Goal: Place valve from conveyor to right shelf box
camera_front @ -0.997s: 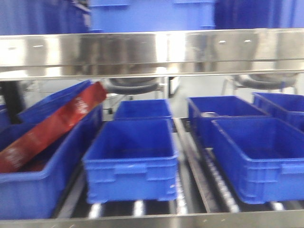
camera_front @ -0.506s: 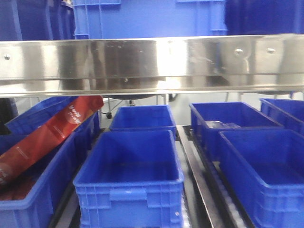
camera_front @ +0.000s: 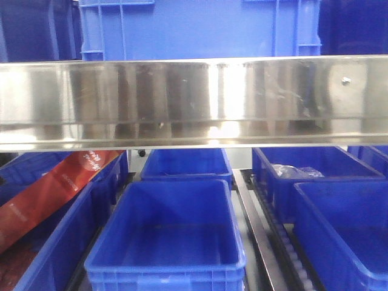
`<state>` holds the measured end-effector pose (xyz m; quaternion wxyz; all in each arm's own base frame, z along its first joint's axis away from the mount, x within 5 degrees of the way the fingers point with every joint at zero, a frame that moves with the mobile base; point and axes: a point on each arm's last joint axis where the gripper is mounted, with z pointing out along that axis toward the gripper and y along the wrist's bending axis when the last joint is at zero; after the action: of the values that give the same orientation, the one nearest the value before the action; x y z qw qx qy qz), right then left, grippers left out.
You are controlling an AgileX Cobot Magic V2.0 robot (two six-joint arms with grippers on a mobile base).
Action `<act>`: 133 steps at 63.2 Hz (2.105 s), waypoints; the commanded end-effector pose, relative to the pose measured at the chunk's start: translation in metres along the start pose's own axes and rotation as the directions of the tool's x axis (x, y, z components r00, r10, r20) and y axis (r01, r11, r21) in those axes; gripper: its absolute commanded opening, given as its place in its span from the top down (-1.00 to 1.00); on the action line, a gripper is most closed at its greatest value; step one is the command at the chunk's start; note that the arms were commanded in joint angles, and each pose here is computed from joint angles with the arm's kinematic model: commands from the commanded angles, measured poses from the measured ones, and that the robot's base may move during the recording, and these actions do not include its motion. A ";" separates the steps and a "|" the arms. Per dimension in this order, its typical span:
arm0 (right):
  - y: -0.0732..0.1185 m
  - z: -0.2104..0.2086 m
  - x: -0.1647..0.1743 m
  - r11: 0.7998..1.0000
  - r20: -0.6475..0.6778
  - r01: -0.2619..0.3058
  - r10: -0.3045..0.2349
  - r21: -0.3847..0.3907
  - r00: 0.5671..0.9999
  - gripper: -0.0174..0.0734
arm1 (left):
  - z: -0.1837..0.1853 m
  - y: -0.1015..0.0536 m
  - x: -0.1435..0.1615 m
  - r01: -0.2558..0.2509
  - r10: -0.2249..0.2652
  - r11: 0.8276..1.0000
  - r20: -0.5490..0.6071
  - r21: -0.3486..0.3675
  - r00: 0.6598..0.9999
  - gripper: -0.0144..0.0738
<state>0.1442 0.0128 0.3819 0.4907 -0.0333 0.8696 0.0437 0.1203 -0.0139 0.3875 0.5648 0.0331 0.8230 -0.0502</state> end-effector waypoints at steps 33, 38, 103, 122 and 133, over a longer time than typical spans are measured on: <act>-0.001 -0.005 -0.008 1.000 0.085 0.008 -0.009 0.011 0.996 0.98 | -0.003 -0.001 -0.006 0.005 -0.005 1.000 0.063 0.009 0.998 0.93; -0.001 -0.005 -0.008 1.000 0.085 0.008 -0.009 0.011 0.996 0.98 | -0.003 -0.001 -0.006 0.005 -0.005 1.000 0.063 0.009 0.998 0.93; -0.003 -0.016 -0.044 0.999 0.481 0.000 -0.018 0.038 0.876 0.98 | -0.003 -0.001 -0.007 0.005 -0.005 1.000 0.066 0.009 0.998 0.93; -0.003 -0.019 -0.050 0.999 0.538 -0.009 -0.012 0.035 0.843 0.98 | -0.003 -0.001 -0.006 0.005 -0.005 1.000 0.063 0.009 0.998 0.93; -0.002 -0.015 -0.042 1.000 0.460 -0.014 0.003 0.021 0.888 0.98 | -0.003 -0.005 -0.006 0.063 -0.066 0.997 0.060 0.054 0.996 0.93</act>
<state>0.1581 0.0113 0.4065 0.6319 -0.0125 0.7734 0.0485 0.1200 -0.0157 0.3875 0.5631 0.0280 0.8233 -0.0660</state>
